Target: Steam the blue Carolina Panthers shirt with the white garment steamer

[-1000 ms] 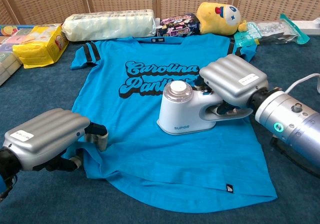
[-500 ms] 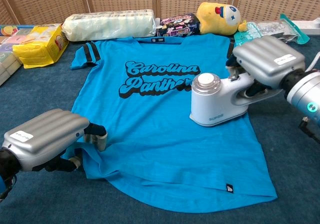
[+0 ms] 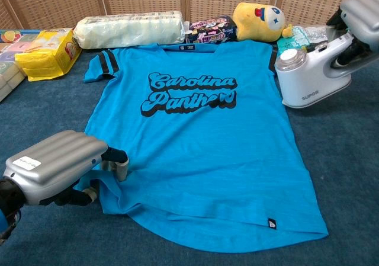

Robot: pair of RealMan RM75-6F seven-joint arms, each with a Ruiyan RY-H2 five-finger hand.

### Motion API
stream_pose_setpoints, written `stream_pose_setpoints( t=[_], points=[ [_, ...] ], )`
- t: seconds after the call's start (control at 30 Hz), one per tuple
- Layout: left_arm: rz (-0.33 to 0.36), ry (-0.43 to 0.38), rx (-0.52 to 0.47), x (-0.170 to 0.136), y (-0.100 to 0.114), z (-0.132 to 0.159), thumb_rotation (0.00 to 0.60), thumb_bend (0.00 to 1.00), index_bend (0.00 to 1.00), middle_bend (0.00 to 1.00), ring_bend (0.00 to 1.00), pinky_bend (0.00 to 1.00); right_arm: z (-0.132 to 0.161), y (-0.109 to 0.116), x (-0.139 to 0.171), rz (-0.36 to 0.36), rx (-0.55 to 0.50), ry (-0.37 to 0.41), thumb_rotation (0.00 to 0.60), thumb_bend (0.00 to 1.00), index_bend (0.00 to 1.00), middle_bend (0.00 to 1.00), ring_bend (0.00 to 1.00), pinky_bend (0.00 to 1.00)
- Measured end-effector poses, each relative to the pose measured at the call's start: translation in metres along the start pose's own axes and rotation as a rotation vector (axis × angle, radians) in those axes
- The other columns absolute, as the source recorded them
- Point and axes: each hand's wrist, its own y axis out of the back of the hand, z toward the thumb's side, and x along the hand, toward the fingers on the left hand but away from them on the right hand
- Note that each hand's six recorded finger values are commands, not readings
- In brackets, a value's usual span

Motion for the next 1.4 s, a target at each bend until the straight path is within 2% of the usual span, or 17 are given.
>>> stream_pose_setpoints(
  t=[0.27, 0.47, 0.97, 1.17, 1.4],
  points=[
    [-0.001, 0.010, 0.004, 0.000, 0.001, 0.000, 0.600, 0.60, 0.47, 0.49, 0.42, 0.46, -0.027, -0.001, -0.029, -0.013, -0.048, -0.134, 0.600, 0.27, 0.74, 0.72, 0.73, 0.67],
    [0.002, 0.020, 0.006, 0.000, 0.004, -0.002, 0.600, 0.60, 0.47, 0.49, 0.42, 0.46, -0.034, -0.004, -0.046, -0.024, -0.070, -0.206, 0.600, 0.27, 0.74, 0.72, 0.73, 0.66],
    [0.000, 0.041, 0.009, -0.003, 0.005, -0.009, 0.600, 0.60, 0.47, 0.49, 0.42, 0.46, -0.044, -0.041, -0.049, 0.030, -0.054, -0.307, 0.600, 0.26, 0.73, 0.69, 0.69, 0.62],
    [0.004, 0.047, 0.008, -0.005, 0.006, -0.011, 0.600, 0.60, 0.47, 0.49, 0.42, 0.46, -0.039, -0.053, -0.046, 0.061, -0.040, -0.304, 0.600, 0.26, 0.63, 0.63, 0.62, 0.55],
    [0.003, 0.057, 0.010, -0.006, 0.006, -0.014, 0.600, 0.60, 0.47, 0.49, 0.42, 0.46, -0.035, -0.063, -0.044, 0.092, -0.024, -0.272, 0.600, 0.24, 0.41, 0.46, 0.44, 0.39]
  ],
)
